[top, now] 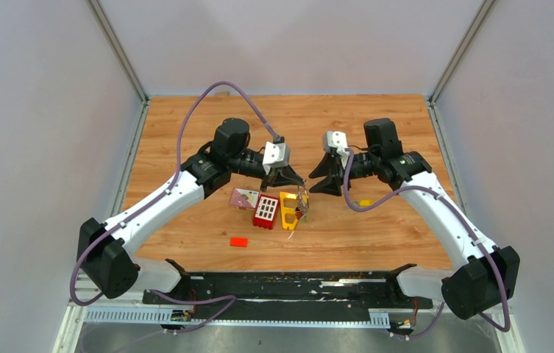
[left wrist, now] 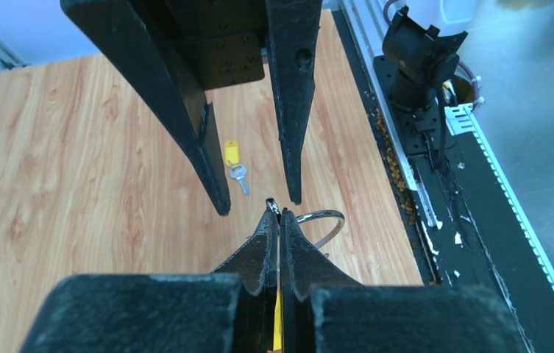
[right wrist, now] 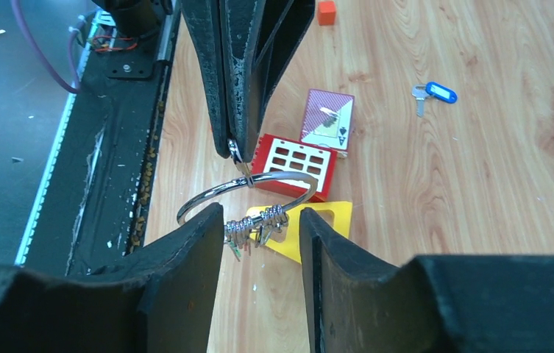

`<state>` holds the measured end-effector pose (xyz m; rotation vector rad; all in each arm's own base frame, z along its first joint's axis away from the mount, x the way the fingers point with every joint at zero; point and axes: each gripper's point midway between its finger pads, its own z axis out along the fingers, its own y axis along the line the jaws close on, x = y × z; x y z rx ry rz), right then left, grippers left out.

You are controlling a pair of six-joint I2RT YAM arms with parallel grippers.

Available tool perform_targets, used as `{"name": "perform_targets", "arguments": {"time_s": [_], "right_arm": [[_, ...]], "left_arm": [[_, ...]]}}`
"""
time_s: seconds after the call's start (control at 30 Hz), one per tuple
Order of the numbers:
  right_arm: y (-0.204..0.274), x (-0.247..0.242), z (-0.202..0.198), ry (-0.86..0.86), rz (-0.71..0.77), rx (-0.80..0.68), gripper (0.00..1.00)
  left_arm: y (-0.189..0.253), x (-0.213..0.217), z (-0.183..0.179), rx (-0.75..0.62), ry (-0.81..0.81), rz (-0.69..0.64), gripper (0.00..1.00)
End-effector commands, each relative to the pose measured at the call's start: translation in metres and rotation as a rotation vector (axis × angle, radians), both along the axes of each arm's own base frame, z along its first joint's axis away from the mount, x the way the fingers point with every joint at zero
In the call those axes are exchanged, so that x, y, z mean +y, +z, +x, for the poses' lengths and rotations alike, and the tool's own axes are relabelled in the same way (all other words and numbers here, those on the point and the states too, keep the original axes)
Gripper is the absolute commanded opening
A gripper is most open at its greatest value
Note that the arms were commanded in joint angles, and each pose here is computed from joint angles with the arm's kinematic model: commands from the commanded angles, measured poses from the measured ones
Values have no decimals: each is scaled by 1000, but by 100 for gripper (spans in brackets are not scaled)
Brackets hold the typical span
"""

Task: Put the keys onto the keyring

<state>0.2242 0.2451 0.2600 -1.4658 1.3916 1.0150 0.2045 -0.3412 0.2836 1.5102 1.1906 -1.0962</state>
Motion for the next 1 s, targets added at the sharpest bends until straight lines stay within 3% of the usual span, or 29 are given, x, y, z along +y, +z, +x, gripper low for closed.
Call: {"name": "perform_targets", "arguments": {"time_s": [0.0, 0.43, 0.97], "right_arm": [[11, 12, -12, 94, 84, 34, 43], [12, 21, -18, 132, 107, 62, 40], [2, 21, -19, 138, 84, 59, 23]], "left_arm": [[25, 2, -12, -68, -52, -74, 0], [18, 2, -15, -58, -66, -83, 0], [24, 0, -19, -34, -79, -115, 0]]}}
